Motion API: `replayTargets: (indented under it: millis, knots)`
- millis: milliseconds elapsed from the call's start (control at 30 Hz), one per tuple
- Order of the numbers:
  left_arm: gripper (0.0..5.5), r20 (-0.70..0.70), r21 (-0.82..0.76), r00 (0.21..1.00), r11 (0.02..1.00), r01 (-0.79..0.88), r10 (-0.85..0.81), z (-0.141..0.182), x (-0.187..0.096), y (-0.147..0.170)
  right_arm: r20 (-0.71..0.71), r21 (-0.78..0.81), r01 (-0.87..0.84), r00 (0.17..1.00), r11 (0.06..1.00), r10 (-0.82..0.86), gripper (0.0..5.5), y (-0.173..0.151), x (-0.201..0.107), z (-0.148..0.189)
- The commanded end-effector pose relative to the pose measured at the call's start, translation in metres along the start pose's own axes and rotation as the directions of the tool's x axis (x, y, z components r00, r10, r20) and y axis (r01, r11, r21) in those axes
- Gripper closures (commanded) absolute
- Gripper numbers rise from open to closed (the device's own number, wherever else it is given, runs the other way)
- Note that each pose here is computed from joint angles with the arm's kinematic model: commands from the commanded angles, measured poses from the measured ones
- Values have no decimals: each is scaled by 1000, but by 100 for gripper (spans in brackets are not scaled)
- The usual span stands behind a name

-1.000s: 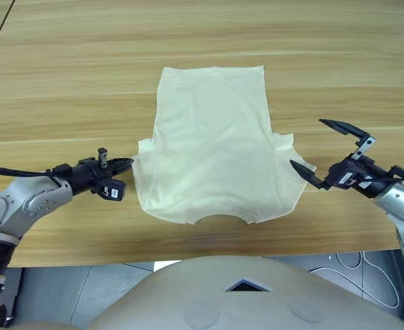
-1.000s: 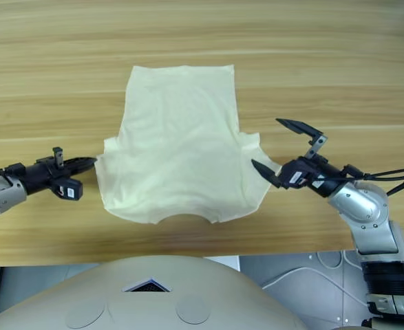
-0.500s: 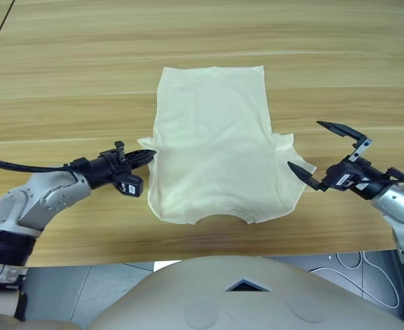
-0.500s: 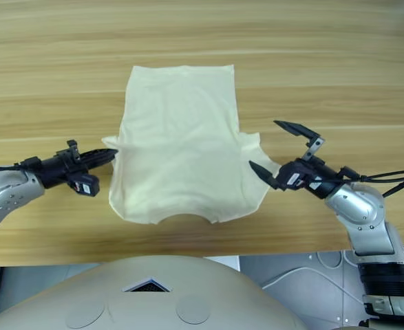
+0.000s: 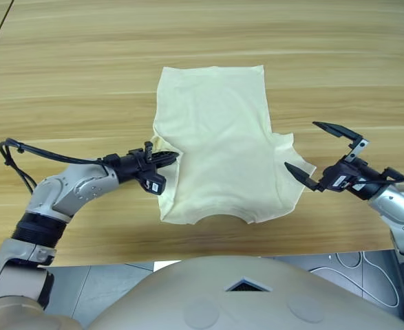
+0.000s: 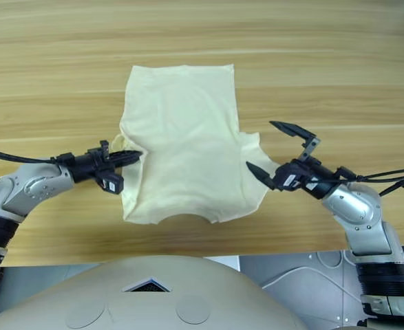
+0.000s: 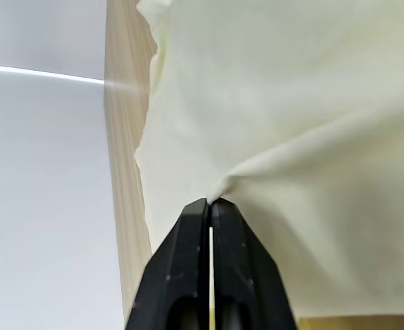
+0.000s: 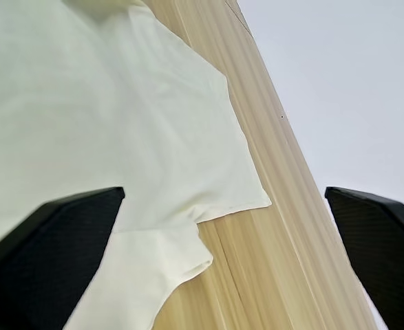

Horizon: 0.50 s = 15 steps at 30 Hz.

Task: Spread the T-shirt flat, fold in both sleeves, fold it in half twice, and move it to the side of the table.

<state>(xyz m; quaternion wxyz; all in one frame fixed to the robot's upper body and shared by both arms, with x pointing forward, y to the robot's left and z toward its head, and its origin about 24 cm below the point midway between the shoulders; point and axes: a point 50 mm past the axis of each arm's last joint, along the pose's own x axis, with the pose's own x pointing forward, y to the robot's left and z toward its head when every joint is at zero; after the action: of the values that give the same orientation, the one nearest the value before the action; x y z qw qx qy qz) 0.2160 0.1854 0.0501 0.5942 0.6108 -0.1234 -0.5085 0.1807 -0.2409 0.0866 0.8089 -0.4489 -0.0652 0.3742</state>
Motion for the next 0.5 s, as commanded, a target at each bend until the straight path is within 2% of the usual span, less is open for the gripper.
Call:
replayTargets:
  millis: [33,167,367,500]
  knots:
    - [549,-4,-12,999,998,54,-54,-3,3,-3,4,-6,-6,1000,1000,6,10,-1,0,2]
    - [484,12,-30,997,997,72,-72,-1,5,-6,5,-6,-6,1000,1000,6,10,-1,0,2]
    - [396,105,-70,994,997,23,-16,13,11,-2,4,-5,-1,1000,1000,1,10,-3,-1,1]
    - [342,110,-88,994,996,1,9,13,12,1,-2,0,3,1000,1000,-3,10,-3,-1,1]
